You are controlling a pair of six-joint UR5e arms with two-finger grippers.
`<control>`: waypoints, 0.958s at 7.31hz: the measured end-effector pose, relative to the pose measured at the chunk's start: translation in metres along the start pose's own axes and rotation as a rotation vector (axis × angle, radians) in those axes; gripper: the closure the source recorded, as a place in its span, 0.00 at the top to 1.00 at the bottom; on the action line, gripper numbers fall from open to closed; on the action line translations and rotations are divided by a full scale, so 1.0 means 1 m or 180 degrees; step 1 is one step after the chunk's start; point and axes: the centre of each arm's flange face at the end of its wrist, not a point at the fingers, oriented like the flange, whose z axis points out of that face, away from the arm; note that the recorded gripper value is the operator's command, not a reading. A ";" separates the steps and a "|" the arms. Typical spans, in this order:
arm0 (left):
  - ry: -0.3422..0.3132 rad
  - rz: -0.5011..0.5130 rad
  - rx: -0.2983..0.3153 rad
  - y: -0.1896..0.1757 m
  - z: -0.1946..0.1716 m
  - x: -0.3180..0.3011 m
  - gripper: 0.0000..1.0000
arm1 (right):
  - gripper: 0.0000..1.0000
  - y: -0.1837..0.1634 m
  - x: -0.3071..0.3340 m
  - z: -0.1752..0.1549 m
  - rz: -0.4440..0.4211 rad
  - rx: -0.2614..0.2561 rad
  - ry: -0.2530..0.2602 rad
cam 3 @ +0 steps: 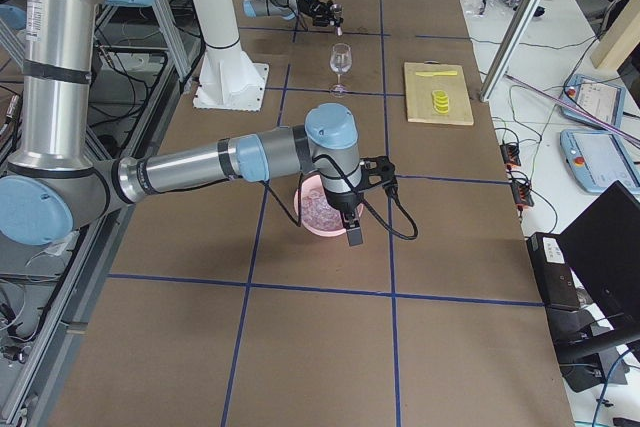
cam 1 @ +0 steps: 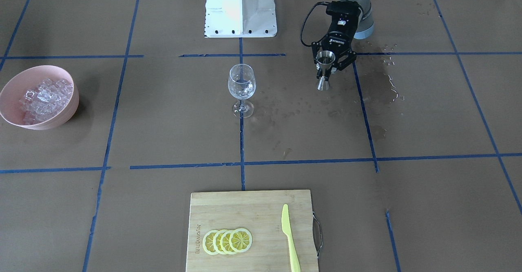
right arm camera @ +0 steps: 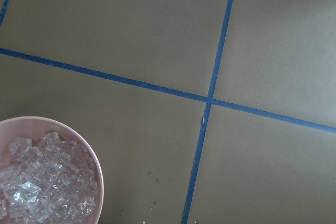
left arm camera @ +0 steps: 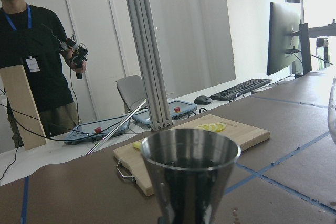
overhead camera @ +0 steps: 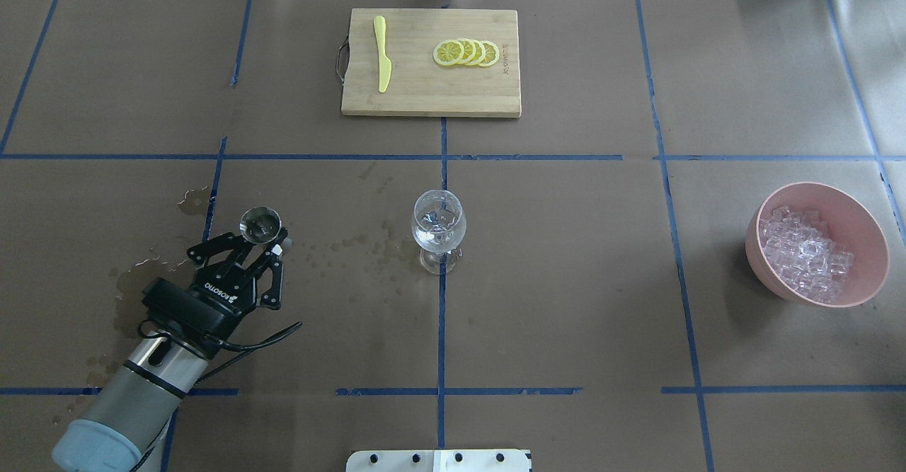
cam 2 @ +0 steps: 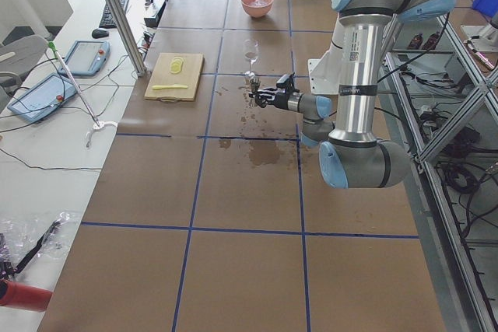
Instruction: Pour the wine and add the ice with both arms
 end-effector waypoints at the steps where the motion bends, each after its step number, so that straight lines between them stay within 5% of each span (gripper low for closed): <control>1: -0.0016 0.0056 -0.0024 -0.012 0.010 0.018 0.00 | 1.00 0.000 0.000 0.000 0.0000 0.0000 0.0000; 7: -0.0076 0.0673 -0.0359 -0.087 0.052 0.101 0.00 | 1.00 0.001 0.000 0.000 0.0004 -0.0004 0.0000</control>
